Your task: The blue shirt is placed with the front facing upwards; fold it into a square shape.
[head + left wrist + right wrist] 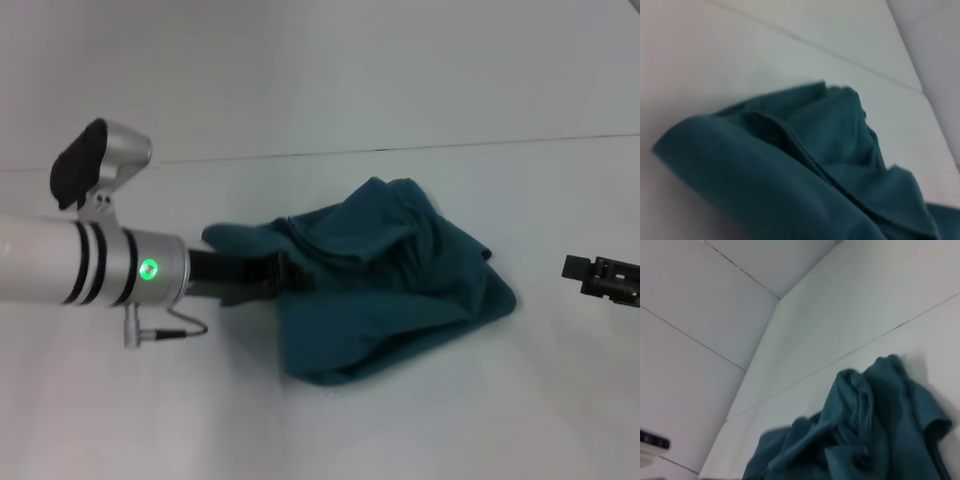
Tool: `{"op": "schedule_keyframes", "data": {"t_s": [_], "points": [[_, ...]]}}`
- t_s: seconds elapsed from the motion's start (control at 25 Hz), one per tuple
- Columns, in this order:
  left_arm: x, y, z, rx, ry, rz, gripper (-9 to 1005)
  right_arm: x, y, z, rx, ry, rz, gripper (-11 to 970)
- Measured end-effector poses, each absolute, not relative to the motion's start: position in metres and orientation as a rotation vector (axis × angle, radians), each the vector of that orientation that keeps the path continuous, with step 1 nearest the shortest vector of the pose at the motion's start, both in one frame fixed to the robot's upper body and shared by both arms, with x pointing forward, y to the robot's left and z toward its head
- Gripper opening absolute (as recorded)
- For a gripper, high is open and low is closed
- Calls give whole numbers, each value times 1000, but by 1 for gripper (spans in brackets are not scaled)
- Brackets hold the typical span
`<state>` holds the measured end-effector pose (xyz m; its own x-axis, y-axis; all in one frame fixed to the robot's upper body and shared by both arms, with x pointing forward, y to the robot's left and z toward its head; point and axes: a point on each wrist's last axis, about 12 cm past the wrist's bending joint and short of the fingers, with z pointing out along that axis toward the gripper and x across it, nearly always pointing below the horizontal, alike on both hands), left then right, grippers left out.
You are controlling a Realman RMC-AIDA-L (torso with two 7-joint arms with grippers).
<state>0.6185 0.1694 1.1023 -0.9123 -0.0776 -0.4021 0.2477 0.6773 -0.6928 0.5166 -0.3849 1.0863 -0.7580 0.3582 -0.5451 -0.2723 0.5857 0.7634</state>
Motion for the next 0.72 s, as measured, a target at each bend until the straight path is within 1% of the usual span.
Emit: {"op": "schedule_keyframes", "data": {"t_s": [0.16, 0.4, 0.56, 0.72], "points": [[597, 185, 1095, 94, 2524, -1192, 111, 516, -384, 1086, 78, 2119, 1183, 923], [568, 237, 1085, -88, 2519, -1247, 98, 516, -384, 1086, 94, 2108, 1187, 919], [567, 270, 1084, -178, 2493, -1172, 97, 517, -384, 1085, 95, 2107, 1187, 916], [573, 279, 1088, -173, 2496, -1116, 96, 519, -381, 1085, 90, 2106, 1188, 913]]}}
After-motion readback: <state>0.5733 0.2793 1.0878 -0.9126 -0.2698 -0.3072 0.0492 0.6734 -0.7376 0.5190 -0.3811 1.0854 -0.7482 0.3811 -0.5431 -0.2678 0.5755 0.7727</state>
